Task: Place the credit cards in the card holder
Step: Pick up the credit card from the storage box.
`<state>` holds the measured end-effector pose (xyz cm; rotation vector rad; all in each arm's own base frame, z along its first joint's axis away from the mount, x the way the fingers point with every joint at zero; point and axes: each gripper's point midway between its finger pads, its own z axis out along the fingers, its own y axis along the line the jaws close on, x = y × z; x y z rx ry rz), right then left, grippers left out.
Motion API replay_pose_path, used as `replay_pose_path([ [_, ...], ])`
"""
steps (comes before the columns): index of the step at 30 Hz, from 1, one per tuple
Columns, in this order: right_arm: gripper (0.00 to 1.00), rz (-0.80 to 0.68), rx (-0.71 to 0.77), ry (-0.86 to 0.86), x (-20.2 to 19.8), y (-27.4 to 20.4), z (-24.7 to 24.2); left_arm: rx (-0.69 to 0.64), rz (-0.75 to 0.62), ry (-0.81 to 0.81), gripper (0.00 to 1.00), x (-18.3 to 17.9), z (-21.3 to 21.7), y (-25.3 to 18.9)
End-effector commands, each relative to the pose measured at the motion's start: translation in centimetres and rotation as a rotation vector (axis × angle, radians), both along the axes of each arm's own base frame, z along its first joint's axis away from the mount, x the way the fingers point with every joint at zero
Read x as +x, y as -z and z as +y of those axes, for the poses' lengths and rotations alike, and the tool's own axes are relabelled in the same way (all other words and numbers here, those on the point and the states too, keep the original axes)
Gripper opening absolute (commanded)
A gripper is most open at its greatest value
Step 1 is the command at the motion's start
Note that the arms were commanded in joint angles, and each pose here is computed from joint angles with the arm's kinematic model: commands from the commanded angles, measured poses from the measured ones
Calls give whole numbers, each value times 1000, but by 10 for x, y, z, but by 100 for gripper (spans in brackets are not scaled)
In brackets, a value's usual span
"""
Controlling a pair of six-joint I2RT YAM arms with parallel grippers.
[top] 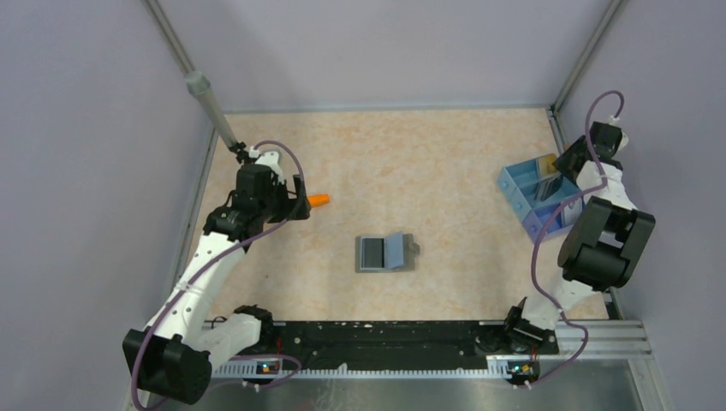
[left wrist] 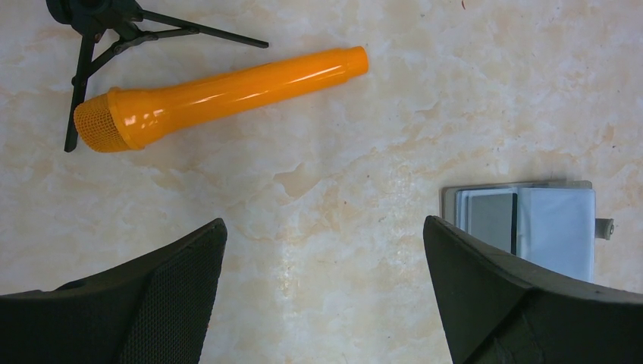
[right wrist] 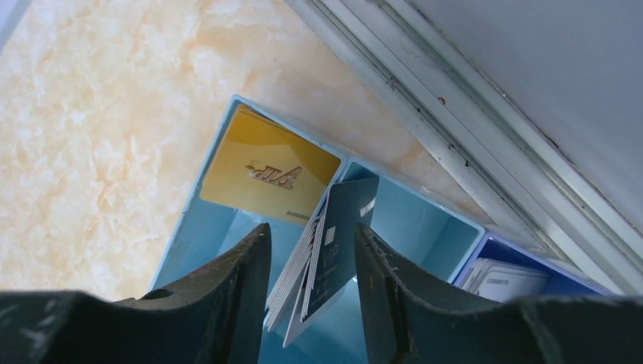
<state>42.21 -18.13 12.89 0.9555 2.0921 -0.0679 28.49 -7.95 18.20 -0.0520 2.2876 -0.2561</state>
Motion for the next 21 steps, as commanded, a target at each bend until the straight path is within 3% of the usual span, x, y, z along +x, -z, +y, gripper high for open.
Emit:
replay_pose_path([
  [1,45,30,17,-20,6,19,1,1,-31,9,99,3,0,-4],
  [8,48,35,48,-41,13,32,5,1,-28,10,99,4,0,-3],
  [21,45,-61,43,-67,26,-3,8,0,-26,11,99,3,0,-3],
])
